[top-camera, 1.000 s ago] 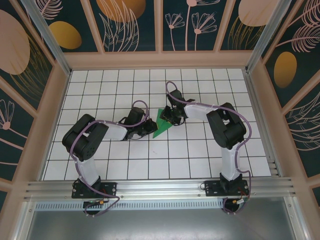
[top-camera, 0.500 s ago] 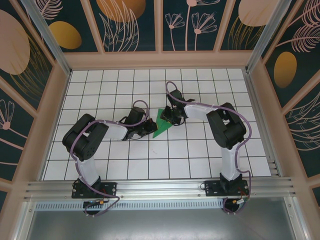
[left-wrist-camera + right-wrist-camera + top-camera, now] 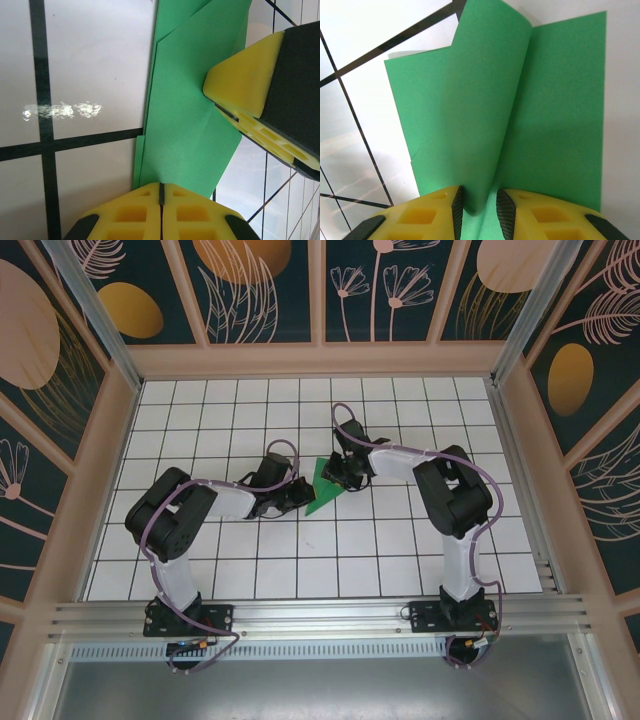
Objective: Fold a paper plane with a square sheet of paper (pick it up from the middle)
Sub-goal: Fourth fold the wing at the center of the table.
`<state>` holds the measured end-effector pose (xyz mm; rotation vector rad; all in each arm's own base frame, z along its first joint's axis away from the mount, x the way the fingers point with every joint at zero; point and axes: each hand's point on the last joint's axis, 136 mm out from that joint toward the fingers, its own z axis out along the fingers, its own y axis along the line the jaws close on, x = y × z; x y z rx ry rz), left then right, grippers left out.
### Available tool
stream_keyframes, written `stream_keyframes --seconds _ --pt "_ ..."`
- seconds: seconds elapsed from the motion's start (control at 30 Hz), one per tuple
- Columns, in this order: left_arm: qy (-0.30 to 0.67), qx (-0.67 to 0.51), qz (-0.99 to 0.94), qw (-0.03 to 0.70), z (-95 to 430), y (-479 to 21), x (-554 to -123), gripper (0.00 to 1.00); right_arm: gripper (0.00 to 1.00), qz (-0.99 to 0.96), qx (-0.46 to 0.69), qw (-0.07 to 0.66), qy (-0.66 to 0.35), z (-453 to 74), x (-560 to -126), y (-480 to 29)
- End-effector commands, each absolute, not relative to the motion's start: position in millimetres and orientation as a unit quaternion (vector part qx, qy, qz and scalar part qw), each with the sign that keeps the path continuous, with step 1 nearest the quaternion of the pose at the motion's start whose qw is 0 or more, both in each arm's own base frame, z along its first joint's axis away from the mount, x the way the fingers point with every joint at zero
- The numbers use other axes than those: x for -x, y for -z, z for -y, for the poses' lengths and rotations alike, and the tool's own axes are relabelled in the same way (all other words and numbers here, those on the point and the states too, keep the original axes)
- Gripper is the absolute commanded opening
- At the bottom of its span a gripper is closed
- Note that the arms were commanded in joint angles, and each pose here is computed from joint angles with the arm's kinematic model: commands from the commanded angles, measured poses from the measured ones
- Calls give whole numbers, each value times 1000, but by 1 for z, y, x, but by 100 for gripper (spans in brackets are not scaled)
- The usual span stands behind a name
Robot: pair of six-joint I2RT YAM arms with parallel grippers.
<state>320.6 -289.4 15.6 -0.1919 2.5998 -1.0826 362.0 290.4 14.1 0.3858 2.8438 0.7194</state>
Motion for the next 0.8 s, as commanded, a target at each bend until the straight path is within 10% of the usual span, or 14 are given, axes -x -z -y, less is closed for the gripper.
stream_keyframes --seconds 0.0,0.77 --pt "329 76 -933 129 275 15 -308 5 32 -979 -153 38 -128 -246 -331 60" --pt "205 69 -973 82 236 65 -282 1 40 -948 -84 152 -268 -287 -382 -59"
